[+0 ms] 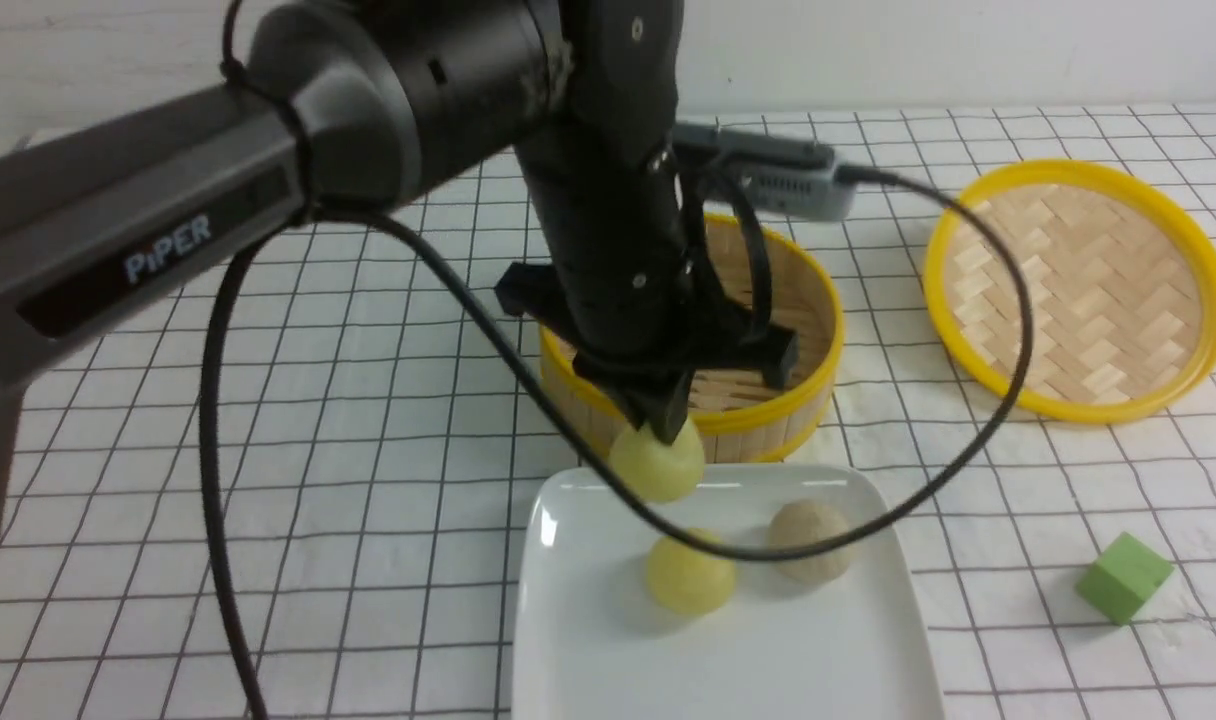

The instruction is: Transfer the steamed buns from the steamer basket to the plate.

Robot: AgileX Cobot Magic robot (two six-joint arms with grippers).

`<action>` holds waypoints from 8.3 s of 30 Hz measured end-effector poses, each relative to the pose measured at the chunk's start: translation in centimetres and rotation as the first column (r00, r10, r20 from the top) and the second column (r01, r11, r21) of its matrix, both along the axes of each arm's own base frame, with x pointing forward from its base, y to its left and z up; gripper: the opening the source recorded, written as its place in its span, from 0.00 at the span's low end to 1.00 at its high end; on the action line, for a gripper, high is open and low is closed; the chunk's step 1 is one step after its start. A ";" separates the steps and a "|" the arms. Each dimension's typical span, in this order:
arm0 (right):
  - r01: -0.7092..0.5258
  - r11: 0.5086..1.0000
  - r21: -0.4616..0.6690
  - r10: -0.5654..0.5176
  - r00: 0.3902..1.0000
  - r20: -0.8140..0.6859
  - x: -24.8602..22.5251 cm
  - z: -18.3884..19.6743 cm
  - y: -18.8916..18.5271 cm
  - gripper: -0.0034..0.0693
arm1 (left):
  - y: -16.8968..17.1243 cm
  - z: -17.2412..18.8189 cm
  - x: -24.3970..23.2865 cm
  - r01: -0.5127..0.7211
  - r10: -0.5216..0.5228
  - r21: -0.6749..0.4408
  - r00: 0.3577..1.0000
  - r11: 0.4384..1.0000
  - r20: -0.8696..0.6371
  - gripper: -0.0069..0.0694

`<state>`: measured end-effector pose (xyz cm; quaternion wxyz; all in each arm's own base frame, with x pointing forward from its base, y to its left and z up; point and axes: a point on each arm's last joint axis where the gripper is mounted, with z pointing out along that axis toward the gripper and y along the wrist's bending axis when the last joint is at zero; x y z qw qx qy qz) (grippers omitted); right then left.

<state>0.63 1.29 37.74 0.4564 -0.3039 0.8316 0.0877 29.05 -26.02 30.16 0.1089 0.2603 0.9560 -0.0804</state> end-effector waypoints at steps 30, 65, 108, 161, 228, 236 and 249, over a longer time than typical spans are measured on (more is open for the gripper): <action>-0.032 0.999 -0.001 0.032 0.999 -0.022 0.1 -0.6 0.3 0.81 | 1.7 -8.1 -1.1 0.010 -0.012 0.031 0.998 0.999 0.068 0.13; -0.046 0.999 -0.016 0.045 0.999 -0.013 0.1 -0.6 0.4 0.81 | 1.1 -6.4 0.8 -0.032 0.020 0.116 0.994 0.993 0.105 0.70; 0.437 0.871 0.226 -0.492 0.785 0.378 2.8 3.3 -3.5 0.81 | 20.6 28.2 -13.9 -0.283 0.366 -0.275 0.348 0.919 0.863 0.50; 0.109 0.962 0.250 -0.196 0.913 0.357 0.7 -9.1 -0.9 0.77 | 18.3 20.2 -16.2 -0.098 0.276 -0.305 0.731 0.947 0.624 0.49; 0.115 0.963 0.242 -0.195 0.920 0.339 0.7 -9.4 -1.0 0.36 | 19.9 6.2 -19.3 0.212 0.053 -0.214 0.582 0.953 0.811 0.41; 0.115 0.963 0.242 -0.195 0.920 0.339 0.7 -9.4 -1.0 0.37 | 23.7 2.4 -22.5 0.060 0.188 -0.271 0.580 0.961 0.792 0.41; 0.115 0.963 0.242 -0.195 0.920 0.339 0.7 -9.4 -1.0 0.37 | 23.3 -5.4 -21.9 0.137 0.053 -0.131 0.462 0.982 0.885 0.41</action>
